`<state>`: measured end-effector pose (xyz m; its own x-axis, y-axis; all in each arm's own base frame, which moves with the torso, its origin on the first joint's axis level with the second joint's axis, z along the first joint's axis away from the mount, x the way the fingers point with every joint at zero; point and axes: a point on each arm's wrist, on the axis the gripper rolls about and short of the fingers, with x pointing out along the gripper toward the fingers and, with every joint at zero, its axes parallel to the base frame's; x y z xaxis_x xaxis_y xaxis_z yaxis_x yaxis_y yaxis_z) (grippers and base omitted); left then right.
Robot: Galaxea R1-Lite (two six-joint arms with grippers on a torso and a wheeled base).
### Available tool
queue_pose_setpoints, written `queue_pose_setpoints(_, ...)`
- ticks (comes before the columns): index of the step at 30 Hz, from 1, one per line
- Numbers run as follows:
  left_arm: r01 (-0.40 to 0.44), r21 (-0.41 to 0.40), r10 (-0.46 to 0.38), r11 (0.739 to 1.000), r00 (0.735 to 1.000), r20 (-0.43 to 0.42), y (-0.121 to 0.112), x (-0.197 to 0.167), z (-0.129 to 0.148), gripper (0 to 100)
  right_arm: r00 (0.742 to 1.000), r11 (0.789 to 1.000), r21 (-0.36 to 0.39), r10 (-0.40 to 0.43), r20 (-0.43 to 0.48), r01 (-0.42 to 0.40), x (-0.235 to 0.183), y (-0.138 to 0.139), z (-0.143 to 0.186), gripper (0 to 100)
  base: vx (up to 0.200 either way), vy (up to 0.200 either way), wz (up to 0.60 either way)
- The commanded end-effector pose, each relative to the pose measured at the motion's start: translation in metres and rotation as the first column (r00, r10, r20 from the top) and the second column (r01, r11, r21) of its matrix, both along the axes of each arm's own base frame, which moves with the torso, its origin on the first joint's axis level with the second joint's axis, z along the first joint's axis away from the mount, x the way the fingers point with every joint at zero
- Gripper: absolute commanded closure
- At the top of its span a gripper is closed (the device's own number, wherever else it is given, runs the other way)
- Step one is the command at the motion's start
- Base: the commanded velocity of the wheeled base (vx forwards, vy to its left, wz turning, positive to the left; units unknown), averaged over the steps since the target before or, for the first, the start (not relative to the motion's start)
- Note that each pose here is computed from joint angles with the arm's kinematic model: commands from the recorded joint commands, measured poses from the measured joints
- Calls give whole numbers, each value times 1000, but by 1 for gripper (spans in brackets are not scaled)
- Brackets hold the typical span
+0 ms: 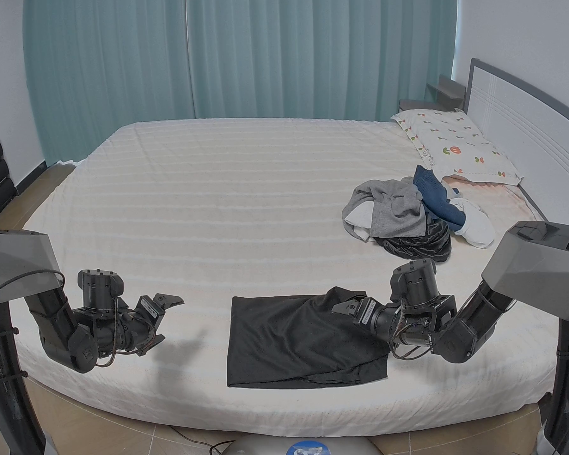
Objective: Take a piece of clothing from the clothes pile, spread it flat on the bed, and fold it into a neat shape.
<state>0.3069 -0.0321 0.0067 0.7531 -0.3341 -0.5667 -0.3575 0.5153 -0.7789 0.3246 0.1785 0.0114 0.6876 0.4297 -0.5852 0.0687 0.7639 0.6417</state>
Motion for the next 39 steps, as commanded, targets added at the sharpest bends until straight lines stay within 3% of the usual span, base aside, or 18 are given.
queue_pose_setpoints(1, 2, 0, -2, 1000, 1000, -1, 0, 0, -1, 0, 1000, 1000, -9, 6, -9, -6, 7, 5, -11, 0, 0, 0, 0)
queue_pose_setpoints(16, 1, 1, -1, 1000, 1000, -3, 0, 0, -1, 0, 1000, 1000, -4, -17, 4, 17, 36, 12, -28, 0, 0, 0, 0)
queue_pose_setpoints(23, 1, 1, -1, 1000, 1000, -3, 0, 0, -1, 0, 993, 995, 30, -97, 68, 95, 64, -6, -18, 0, 0, 0, 0)
queue_pose_setpoints(30, 1, 1, -1, 1000, 1000, -1, 0, 0, -1, 0, 973, 976, 13, -217, 81, 217, 84, -38, -28, 0, 0, 0, 0)
queue_pose_setpoints(39, 1, 1, -1, 1000, 1000, -1, 0, 0, -1, 0, 962, 971, 33, -240, 133, 238, 80, -43, -10, 0, 0, 0, 0)
